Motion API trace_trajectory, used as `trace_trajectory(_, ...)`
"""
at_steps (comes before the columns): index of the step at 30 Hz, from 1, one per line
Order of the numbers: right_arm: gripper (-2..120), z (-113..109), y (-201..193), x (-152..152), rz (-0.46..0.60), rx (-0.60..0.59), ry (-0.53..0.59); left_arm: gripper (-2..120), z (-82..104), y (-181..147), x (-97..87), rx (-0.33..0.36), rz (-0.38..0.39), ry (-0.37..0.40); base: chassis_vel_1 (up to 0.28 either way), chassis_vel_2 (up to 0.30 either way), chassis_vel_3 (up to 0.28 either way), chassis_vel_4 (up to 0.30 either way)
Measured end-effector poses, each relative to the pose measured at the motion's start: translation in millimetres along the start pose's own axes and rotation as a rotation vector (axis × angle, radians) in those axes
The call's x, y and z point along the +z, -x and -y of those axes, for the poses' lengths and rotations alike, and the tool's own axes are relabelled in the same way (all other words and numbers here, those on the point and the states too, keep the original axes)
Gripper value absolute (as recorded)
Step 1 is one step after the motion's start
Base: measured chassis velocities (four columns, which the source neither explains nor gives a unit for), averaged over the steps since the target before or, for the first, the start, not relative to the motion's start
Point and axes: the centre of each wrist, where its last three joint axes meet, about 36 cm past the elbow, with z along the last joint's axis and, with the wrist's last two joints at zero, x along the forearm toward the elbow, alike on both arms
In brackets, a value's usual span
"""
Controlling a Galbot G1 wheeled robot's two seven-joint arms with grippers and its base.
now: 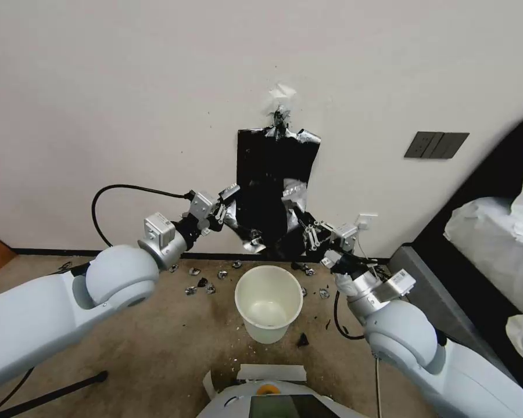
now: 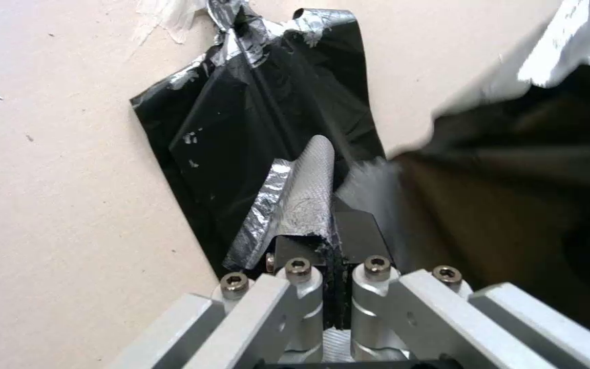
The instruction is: Place a trash bag onto the trash bin.
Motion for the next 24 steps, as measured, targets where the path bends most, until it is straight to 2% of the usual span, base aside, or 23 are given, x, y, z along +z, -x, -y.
trace_trajectory(10, 0, -3.5, -9.3, 25.3, -0.064, 0.048, 0.03, 0, 15.6, 12.8, 16.2, 0.031, -0.024, -0.045, 0.0, 0.0, 0.0, 0.0)
trace_trajectory(24, 0, 5.3, -9.5, 60.6, -0.116, 0.112, 0.04, 0, 41.7, 43.1, 58.6, 0.031, -0.081, -0.127, 0.0, 0.0, 0.0, 0.0)
